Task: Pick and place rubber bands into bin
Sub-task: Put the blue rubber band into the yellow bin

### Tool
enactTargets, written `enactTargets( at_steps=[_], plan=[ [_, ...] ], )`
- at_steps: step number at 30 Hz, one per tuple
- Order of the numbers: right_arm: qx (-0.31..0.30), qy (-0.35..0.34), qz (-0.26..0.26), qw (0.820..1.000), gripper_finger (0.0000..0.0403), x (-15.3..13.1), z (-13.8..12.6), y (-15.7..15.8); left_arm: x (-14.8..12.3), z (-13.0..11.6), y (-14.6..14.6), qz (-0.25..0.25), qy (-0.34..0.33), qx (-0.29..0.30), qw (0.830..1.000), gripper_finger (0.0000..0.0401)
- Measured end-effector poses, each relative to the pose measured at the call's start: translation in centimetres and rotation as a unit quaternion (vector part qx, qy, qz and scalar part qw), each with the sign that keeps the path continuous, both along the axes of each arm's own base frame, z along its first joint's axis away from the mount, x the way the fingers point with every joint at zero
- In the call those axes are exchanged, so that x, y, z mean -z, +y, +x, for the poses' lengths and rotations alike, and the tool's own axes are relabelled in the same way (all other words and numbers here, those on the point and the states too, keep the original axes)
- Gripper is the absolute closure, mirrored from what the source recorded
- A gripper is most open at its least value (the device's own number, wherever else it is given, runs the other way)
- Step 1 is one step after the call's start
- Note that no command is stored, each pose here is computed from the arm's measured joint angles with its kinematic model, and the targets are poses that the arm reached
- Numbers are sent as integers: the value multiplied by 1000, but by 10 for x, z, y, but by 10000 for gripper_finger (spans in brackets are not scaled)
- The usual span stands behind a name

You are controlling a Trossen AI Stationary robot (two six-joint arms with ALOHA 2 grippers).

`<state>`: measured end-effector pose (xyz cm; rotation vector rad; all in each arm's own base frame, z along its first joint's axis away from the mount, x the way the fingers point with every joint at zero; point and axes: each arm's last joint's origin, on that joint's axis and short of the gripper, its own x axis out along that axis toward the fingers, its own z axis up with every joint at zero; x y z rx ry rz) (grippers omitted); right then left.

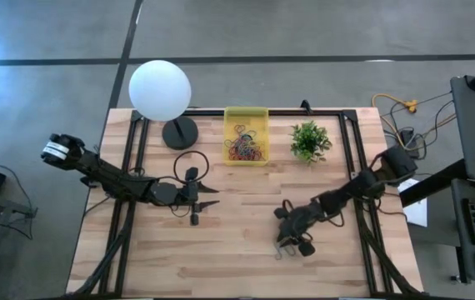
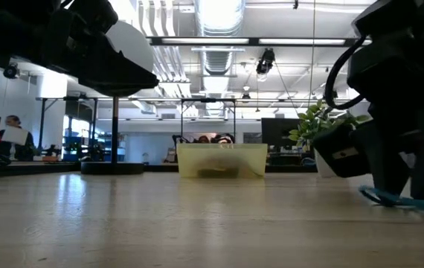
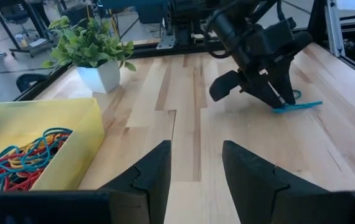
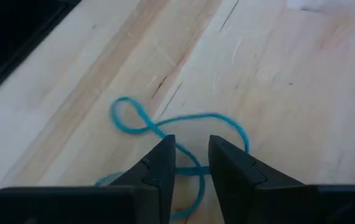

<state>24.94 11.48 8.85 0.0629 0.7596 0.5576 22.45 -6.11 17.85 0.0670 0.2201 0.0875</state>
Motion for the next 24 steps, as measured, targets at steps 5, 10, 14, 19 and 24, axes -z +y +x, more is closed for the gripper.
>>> enactTargets(
  at_steps=[5,10,14,19,24],
  plan=[
    [2,-9,-38,999,316,2,-4,3,0,0,0,0,0,0,1000,272],
    [8,6,-64,998,315,4,-7,4,-1,0,0,-1,-3,0,1000,272],
    [7,10,-69,998,315,5,-9,5,-1,0,0,-1,-3,0,1000,272],
    [7,20,-77,997,320,7,-12,8,-1,0,0,-2,-3,0,1000,272],
    [16,20,-84,996,326,7,-14,10,-1,0,0,-2,-3,0,1000,272]
  ],
)
